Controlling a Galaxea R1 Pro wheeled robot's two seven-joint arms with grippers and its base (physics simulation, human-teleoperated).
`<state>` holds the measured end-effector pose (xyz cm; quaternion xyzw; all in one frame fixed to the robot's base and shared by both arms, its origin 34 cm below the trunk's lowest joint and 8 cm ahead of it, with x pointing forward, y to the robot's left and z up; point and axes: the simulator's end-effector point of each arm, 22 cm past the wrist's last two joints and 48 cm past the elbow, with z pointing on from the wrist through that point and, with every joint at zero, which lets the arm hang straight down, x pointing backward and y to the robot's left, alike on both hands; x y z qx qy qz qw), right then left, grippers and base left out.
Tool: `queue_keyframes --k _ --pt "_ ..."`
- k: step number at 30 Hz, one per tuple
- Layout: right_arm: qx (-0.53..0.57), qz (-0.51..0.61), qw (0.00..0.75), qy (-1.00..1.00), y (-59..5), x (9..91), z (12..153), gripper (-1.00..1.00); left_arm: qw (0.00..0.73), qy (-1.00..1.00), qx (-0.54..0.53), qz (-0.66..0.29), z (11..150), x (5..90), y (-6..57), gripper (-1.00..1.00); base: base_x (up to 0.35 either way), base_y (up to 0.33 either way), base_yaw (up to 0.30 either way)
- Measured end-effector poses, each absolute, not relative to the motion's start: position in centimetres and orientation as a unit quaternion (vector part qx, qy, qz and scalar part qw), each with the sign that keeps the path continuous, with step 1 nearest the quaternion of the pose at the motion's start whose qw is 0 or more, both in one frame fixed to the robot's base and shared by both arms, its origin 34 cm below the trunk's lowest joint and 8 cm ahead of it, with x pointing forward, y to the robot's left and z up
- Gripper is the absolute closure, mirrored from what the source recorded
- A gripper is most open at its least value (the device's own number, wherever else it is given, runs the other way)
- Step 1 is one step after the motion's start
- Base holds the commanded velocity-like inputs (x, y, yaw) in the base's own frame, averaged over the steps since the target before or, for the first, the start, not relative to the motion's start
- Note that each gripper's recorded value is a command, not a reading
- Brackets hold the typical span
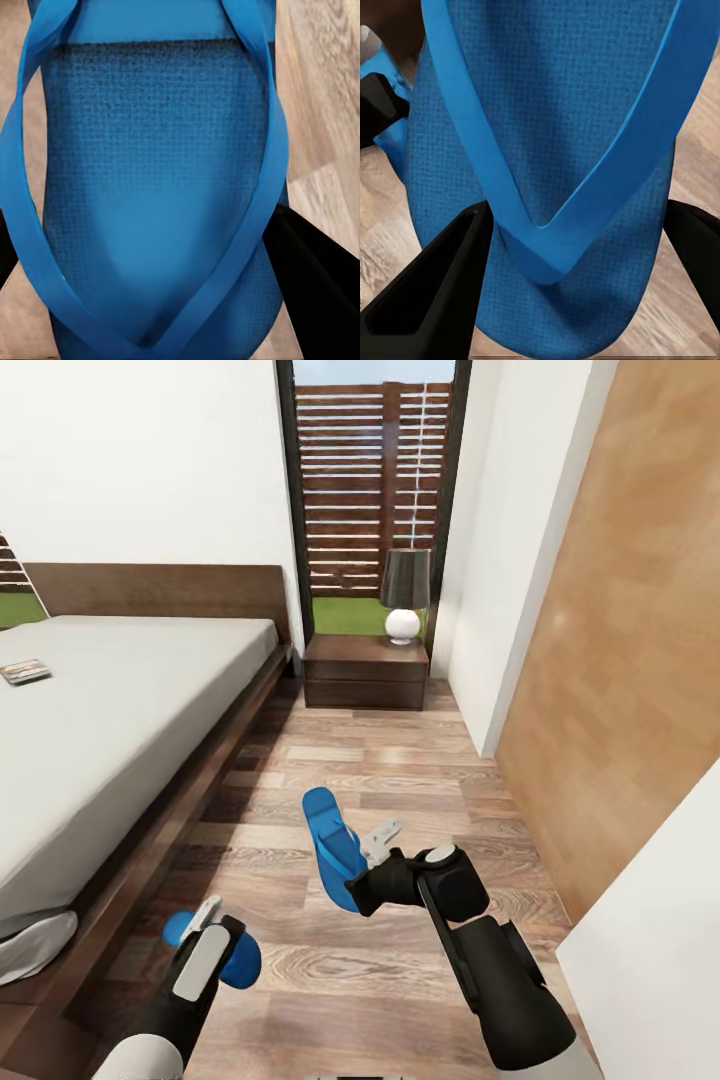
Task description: In the bedroom, move the book from the bed onto either nightstand, and place the two sandals side by side next to the bed.
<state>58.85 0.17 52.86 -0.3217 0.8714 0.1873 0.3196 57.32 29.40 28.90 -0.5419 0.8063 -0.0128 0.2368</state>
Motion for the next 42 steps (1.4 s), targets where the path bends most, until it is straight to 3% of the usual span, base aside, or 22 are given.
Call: queue_keyframes --k 8,19,42 --pt "-0.318 0.192 0.298 0.879 0.1 58.5 50.5 1.00 0.200 0.811 -0.549 0.031 28.3 55.6 29.7 1.00 0.002 -0.002 0.000" --pt "-0.311 0.204 0.307 0.876 0.1 58.9 50.4 1.00 0.161 0.815 -0.557 0.011 24.4 54.4 27.9 1.00 0.000 0.000 0.000" --pt "-0.302 0.226 0.263 0.888 0.5 57.9 45.3 1.00 0.127 0.789 -0.597 0.071 19.0 54.6 29.0 1.00 0.000 0.000 0.000"
